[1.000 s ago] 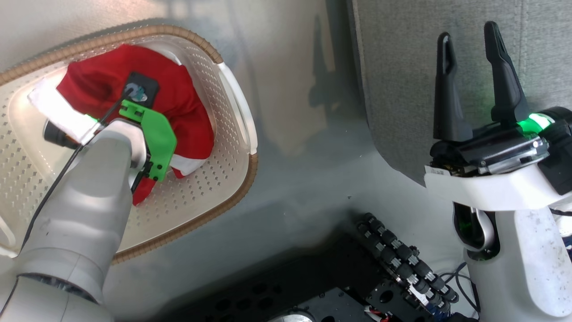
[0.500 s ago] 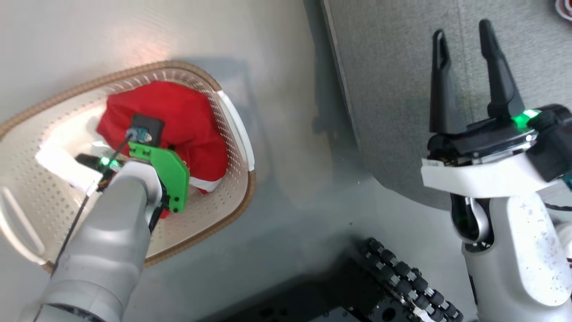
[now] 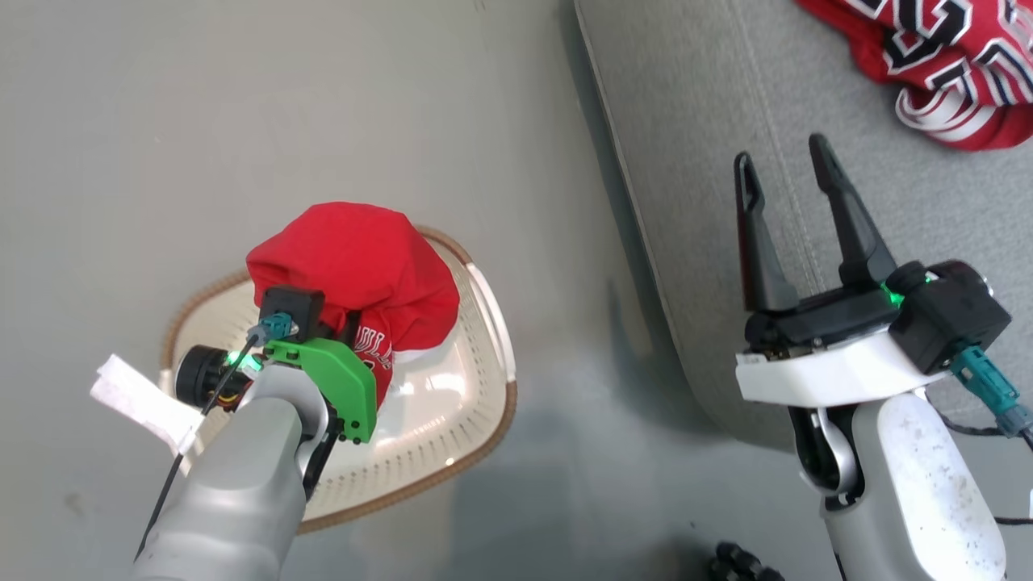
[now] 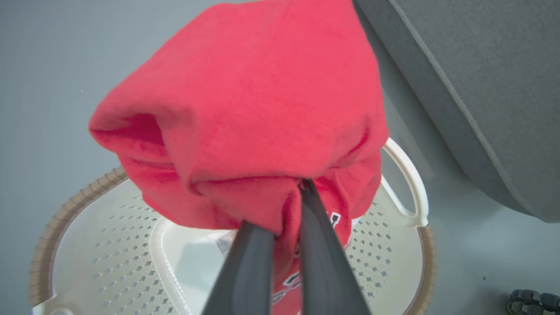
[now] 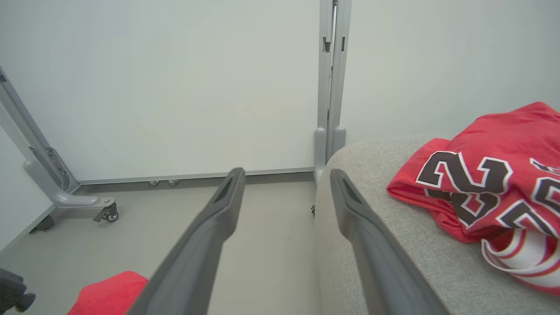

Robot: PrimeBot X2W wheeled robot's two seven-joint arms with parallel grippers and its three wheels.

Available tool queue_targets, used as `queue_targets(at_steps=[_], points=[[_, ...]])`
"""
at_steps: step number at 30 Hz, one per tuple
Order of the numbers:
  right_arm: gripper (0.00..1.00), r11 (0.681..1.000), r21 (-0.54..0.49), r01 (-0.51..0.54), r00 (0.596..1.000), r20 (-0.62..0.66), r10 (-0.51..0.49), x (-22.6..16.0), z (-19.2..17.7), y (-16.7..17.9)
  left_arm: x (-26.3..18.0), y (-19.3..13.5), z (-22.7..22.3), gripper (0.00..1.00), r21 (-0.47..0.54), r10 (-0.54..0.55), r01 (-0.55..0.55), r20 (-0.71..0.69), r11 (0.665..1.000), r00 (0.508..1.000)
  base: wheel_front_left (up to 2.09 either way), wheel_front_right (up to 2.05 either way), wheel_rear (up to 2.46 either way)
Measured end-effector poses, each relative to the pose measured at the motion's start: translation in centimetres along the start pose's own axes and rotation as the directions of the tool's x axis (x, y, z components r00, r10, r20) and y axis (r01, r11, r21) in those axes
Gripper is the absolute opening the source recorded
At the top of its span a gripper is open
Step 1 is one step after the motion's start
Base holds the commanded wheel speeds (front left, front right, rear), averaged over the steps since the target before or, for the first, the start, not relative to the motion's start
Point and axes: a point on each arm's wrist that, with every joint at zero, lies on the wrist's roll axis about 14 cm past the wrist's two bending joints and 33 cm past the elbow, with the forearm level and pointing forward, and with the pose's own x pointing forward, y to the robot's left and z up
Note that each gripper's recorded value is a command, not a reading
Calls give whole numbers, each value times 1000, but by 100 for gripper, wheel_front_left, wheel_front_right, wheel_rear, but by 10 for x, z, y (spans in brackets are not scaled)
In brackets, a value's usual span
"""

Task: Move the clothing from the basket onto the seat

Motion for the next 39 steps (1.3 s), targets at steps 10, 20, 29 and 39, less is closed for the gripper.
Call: queue_targets(at_steps=[10,20,29,39], points=[[100,998,21,-53,995,86,51,-38,47,21,-79,-14,95,0,-27,33,-25,346,999,938,0,0,0],[100,994,27,-107,980,172,101,-74,82,41,-179,-74,175,0,-40,-20,66,695,997,718,0,0,0],[100,984,2,-176,963,209,171,-90,97,60,-261,-111,222,0,40,-98,127,864,991,494,0,0,0],[100,985,5,-173,965,199,168,-88,93,58,-294,-155,233,0,149,-236,241,890,959,390,0,0,0]])
